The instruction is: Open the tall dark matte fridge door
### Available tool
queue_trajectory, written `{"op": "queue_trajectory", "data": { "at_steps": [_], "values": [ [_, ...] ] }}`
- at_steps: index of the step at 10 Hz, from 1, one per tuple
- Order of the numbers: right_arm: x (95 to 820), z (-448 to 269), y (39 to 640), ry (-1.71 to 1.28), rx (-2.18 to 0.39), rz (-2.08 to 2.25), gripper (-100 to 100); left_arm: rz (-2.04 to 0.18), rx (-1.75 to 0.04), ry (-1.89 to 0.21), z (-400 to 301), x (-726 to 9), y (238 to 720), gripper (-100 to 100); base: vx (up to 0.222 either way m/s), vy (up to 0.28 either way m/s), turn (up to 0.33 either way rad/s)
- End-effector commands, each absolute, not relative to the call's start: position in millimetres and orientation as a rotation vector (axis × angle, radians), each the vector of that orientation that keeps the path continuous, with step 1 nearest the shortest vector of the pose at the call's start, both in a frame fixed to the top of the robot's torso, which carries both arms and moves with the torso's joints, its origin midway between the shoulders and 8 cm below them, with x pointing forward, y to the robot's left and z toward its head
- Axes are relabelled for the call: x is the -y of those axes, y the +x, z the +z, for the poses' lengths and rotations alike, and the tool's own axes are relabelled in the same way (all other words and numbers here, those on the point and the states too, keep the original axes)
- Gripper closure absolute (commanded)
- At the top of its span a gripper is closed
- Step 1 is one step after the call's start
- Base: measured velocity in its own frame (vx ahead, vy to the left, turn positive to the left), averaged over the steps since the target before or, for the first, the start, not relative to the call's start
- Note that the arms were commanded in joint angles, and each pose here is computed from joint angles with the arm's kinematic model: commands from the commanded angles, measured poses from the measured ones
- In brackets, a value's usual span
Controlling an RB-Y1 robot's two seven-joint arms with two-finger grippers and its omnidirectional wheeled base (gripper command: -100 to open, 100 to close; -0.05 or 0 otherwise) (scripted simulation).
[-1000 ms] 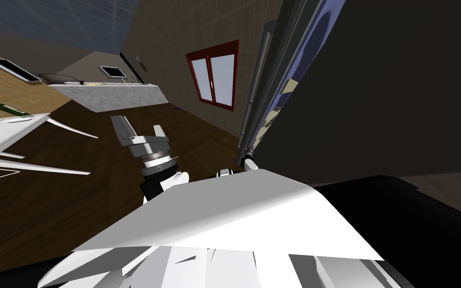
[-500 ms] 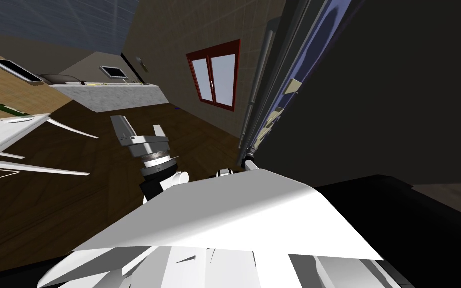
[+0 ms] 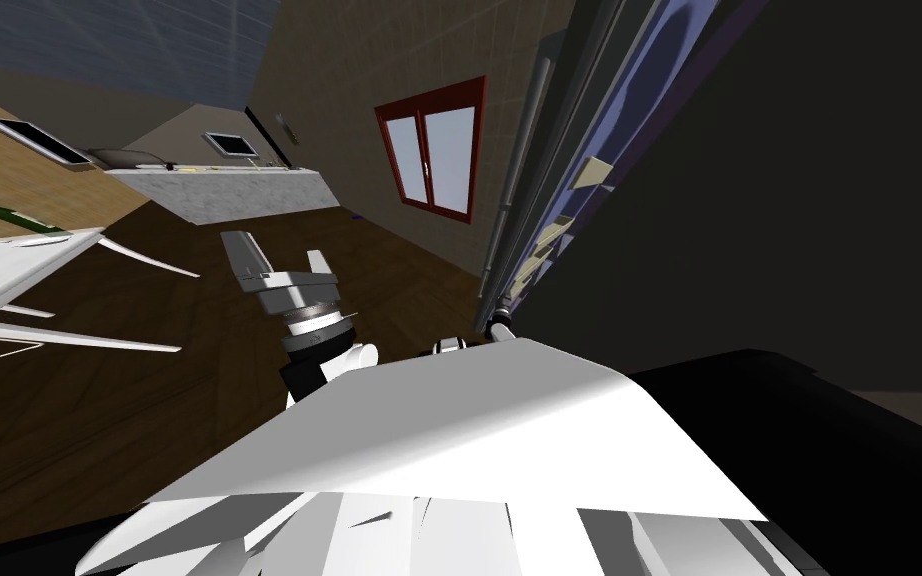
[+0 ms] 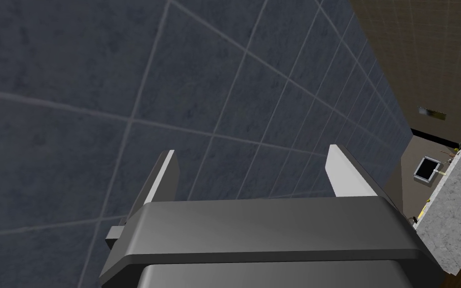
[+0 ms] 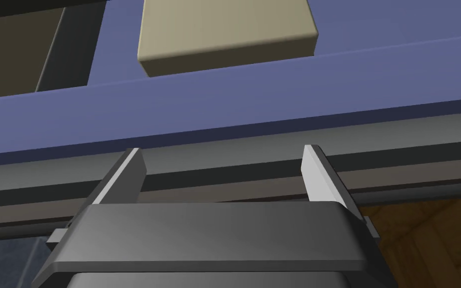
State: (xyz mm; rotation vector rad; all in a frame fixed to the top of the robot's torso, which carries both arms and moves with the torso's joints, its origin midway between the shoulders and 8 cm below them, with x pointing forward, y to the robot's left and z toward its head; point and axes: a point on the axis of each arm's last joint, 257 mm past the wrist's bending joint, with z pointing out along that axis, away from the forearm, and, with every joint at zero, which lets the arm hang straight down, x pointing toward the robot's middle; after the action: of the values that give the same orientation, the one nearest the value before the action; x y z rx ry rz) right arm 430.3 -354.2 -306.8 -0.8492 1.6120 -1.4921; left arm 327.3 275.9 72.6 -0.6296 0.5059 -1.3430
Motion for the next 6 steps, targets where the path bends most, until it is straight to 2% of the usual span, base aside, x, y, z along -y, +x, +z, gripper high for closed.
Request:
{"op": "queue_trajectory", "data": {
  "at_steps": [1,3,4,6],
  "values": [
    [359,-296,425,-0.895,-1.559,-1.573,-100,-1.343,-0.506,-0.63,73,-276,327,0,0.058,0.019,0.006],
    [354,-302,424,-0.896,-1.575,-1.545,-100,-1.343,-0.506,-0.63,73,-276,327,0,0.015,0.005,0.001],
    [354,-302,424,-0.896,-1.575,-1.545,100,-1.343,-0.506,-0.63,73,-276,327,0,0.0,0.0,0.0],
    [370,-300,422,-0.858,-1.608,-1.585,100,-1.343,-0.506,-0.63,73,-276,327,0,0.161,0.131,-0.052]
  ]
}}
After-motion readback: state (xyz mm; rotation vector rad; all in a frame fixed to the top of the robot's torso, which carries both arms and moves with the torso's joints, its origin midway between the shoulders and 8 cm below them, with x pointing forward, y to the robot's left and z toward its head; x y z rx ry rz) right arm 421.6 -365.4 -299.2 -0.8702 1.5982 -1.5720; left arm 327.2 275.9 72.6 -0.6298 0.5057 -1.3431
